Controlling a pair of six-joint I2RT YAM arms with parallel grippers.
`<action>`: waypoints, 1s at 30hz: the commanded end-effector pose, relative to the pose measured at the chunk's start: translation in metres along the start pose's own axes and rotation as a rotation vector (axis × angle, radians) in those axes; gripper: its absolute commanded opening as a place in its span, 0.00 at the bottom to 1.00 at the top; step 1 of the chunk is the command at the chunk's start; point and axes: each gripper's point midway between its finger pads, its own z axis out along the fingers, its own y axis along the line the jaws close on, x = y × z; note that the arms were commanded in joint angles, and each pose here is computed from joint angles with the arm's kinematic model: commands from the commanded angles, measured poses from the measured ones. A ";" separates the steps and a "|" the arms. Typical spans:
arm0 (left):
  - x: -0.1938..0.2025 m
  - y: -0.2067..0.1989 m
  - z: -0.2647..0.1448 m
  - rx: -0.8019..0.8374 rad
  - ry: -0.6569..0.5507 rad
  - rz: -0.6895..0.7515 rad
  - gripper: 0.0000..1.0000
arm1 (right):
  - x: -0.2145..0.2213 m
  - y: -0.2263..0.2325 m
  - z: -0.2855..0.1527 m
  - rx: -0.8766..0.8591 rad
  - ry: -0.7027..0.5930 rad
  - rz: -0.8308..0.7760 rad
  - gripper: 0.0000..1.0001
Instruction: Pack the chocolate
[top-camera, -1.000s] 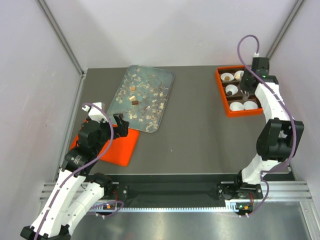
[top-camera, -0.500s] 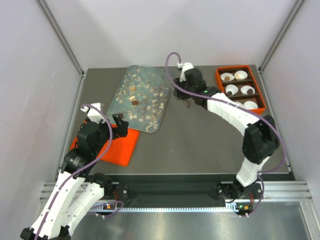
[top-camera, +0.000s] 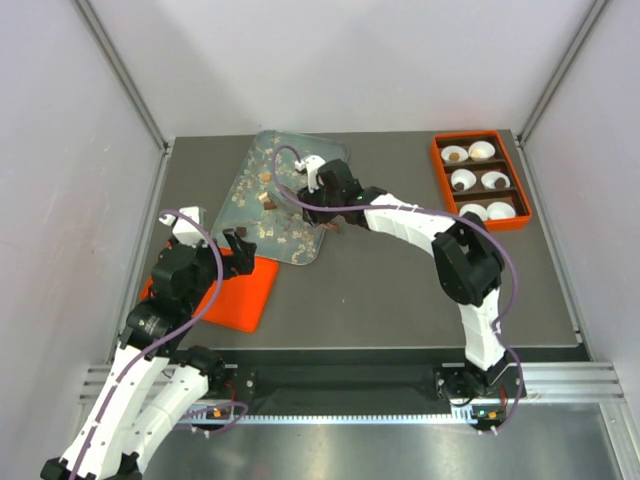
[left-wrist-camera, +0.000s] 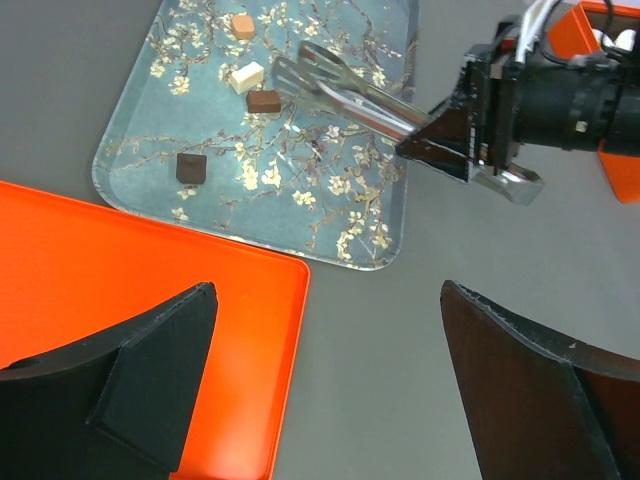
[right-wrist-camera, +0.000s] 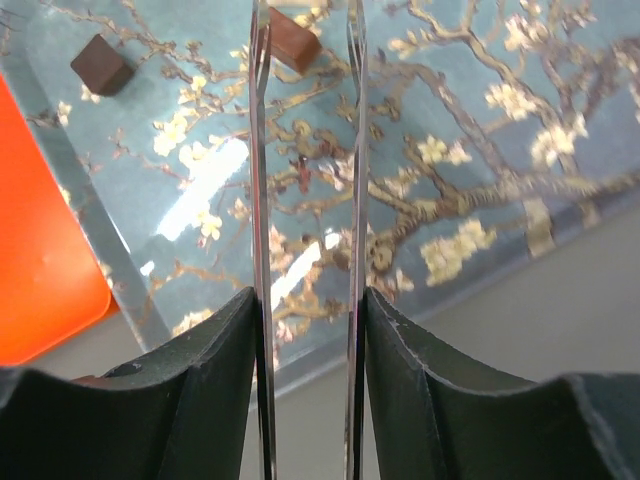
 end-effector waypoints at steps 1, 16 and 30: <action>-0.008 0.000 -0.001 -0.004 -0.035 0.008 0.98 | -0.037 0.019 0.011 -0.098 -0.113 -0.059 0.44; -0.007 0.000 0.000 -0.003 -0.032 0.010 0.98 | -0.017 0.022 0.042 -0.103 -0.062 -0.174 0.45; -0.008 0.001 0.000 -0.006 -0.033 0.011 0.98 | -0.005 0.019 0.037 -0.057 -0.023 -0.185 0.39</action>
